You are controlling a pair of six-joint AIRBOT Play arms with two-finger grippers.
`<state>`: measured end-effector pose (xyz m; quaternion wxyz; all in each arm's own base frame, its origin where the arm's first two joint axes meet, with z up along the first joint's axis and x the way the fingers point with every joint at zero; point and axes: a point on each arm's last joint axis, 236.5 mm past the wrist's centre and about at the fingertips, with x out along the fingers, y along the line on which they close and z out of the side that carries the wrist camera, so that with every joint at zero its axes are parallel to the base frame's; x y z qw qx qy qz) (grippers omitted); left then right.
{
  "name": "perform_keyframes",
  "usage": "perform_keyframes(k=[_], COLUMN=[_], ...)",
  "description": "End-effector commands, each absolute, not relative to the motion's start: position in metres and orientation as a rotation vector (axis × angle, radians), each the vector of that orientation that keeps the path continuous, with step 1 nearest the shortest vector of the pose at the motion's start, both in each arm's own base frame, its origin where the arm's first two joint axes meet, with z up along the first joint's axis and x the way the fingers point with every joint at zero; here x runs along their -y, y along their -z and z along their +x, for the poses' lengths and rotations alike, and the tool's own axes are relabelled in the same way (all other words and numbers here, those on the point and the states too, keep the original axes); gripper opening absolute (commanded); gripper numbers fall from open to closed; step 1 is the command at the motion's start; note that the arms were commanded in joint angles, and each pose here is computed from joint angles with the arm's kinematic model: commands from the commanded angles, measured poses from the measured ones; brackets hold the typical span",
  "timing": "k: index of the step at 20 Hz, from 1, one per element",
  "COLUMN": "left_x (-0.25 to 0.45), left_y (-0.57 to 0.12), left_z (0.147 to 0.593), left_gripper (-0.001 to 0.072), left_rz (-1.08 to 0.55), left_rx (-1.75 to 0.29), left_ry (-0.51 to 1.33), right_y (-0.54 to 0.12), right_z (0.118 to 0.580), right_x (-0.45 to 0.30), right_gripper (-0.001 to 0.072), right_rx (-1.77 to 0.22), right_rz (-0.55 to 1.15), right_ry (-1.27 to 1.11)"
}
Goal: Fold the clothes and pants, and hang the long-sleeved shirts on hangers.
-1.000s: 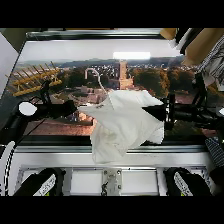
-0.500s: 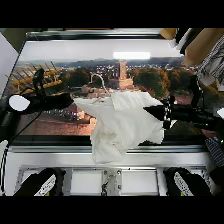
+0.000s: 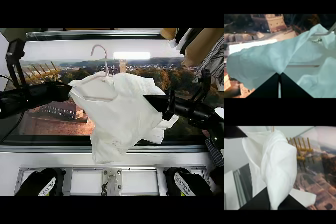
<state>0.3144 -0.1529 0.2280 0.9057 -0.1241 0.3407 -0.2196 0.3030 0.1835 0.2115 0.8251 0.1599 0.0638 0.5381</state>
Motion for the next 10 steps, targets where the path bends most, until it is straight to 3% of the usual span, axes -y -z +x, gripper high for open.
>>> perform_keyframes(k=[1,10], left_x=[0.159,0.198], left_y=[-0.266,-0.290], left_z=[0.308,0.293], left_gripper=[0.0012,0.0013], left_rz=[-0.200,-0.045], left_rx=[-0.638,-0.632], left_ry=[0.453,0.504], right_y=[-0.237,-0.263], right_z=[0.294,0.296], right_x=[-0.194,-0.192], right_gripper=[0.0008,0.0009], right_rx=[-0.051,0.042], right_rz=[0.399,0.475], right_ry=[-1.201,-1.196])
